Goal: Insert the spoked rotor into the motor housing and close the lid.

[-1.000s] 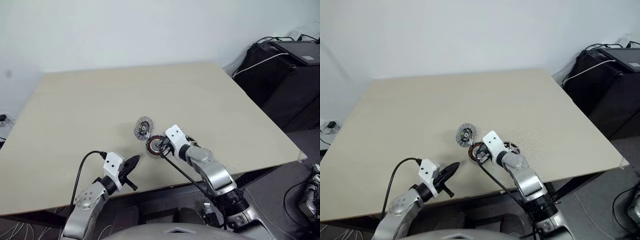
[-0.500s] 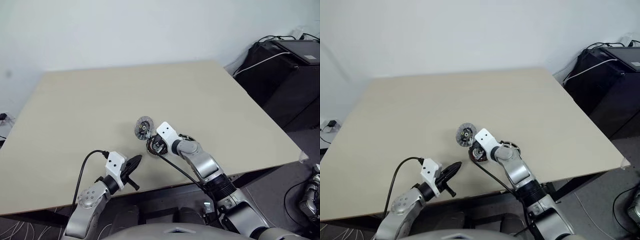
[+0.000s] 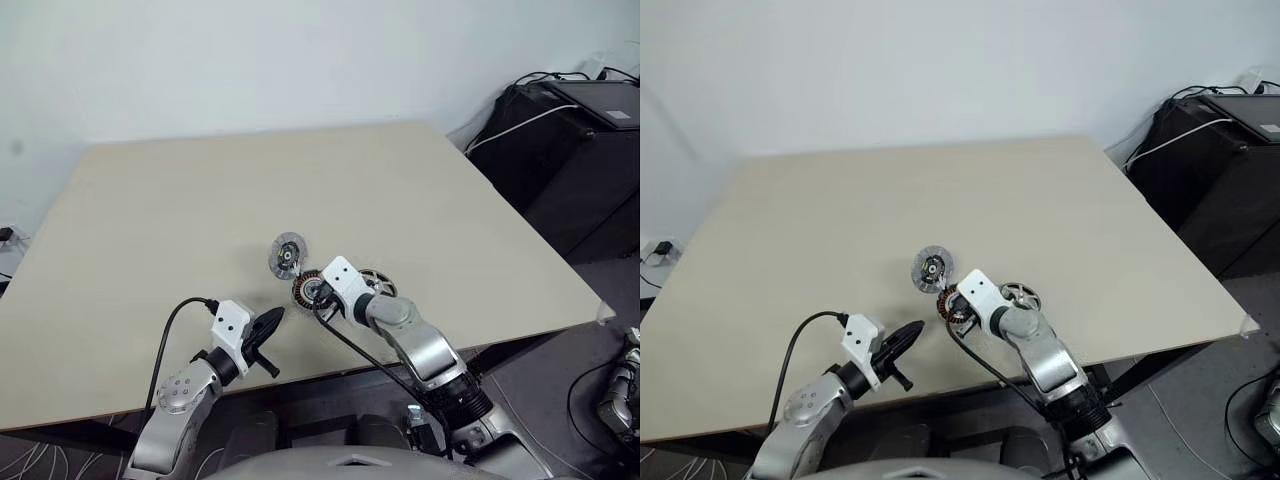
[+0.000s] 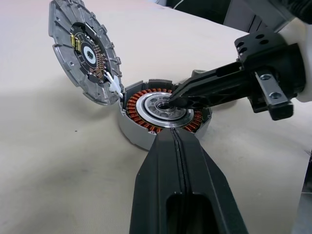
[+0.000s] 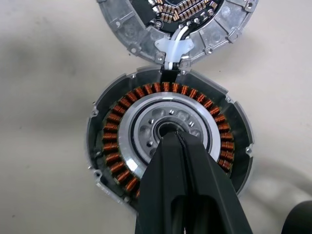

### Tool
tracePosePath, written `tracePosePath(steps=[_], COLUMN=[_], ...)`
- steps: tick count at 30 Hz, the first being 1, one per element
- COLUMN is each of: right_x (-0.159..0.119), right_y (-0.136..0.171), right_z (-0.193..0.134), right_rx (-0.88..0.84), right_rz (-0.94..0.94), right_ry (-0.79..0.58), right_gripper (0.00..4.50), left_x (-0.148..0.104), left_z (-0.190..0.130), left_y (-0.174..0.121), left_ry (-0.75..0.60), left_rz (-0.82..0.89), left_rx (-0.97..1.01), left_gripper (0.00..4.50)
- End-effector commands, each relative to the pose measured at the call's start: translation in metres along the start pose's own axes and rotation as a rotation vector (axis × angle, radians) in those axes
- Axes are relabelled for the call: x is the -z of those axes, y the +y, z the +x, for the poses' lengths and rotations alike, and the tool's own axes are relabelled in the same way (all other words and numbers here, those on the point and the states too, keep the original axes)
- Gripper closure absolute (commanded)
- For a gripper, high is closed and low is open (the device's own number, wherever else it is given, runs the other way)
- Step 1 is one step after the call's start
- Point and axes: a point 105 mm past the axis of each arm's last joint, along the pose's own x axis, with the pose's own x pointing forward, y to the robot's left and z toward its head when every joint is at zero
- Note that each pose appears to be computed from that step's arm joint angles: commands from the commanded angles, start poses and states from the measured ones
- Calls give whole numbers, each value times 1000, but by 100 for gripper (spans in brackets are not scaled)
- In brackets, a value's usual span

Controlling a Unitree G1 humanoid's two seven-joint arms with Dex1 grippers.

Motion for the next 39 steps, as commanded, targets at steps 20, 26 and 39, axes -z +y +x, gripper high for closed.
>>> tracePosePath(steps=[20, 26, 39], right_x=[-27, 21, -38], right_y=[-7, 12, -30], right_z=[12, 5, -19], right_rx=[59, -21, 169], right_rz=[25, 41, 55], right_ry=[-102, 35, -222], right_gripper=[447, 447, 447], left_x=[-5, -4, -6], left_z=[1, -1, 3], left_y=[2, 3, 4], left_ry=[-15, -14, -17], left_rz=[-1, -2, 4], left_rx=[-6, -20, -12], left_gripper=[450, 450, 450])
